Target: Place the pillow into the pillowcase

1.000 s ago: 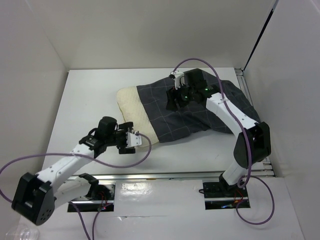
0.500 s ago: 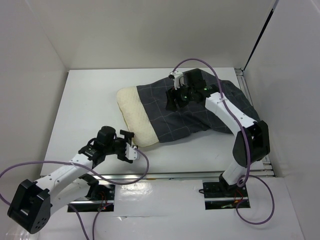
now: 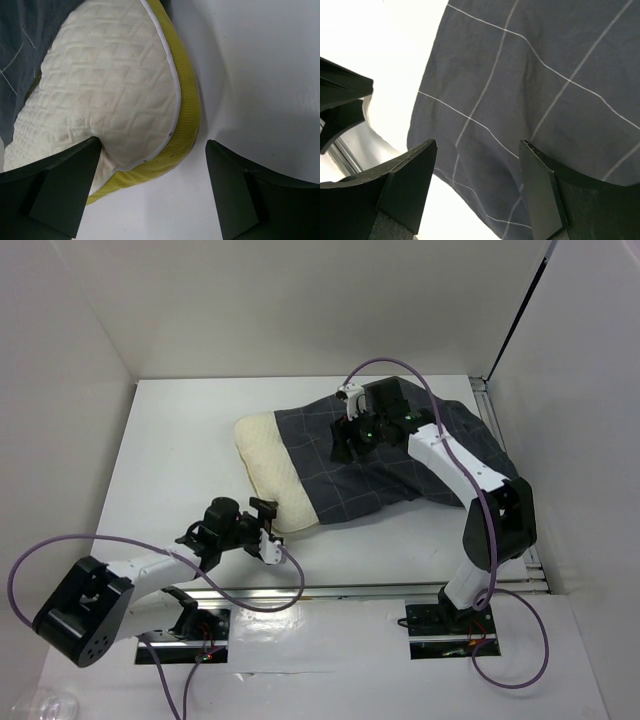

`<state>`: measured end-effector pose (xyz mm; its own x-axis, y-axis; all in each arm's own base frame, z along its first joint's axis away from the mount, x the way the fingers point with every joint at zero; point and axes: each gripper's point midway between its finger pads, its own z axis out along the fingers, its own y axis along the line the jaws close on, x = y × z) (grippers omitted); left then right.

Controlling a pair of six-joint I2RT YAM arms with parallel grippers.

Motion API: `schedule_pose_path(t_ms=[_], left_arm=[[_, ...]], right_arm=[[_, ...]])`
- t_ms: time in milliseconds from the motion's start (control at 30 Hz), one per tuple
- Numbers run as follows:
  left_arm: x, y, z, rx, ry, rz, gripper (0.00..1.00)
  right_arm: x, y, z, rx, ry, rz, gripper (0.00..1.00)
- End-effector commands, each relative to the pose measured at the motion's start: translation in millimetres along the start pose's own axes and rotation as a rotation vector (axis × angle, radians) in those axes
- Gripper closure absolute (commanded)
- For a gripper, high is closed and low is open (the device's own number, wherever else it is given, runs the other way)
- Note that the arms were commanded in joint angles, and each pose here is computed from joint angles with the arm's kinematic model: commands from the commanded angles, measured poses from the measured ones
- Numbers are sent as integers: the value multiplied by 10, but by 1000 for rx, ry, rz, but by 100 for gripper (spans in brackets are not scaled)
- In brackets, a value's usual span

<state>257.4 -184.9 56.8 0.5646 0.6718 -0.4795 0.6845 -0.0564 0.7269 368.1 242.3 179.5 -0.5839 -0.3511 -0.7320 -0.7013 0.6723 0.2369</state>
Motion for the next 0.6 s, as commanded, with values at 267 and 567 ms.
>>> schedule_pose_path(t_ms=[267,567], left_arm=[[-148,234,247,-20,-37,-1,100],[-491,1204,52,-112,-25,-375,100]], right_arm=[[-295,14,6,-15,-67,-34,27],[-258,80,-25,-42,-67,-33,27]])
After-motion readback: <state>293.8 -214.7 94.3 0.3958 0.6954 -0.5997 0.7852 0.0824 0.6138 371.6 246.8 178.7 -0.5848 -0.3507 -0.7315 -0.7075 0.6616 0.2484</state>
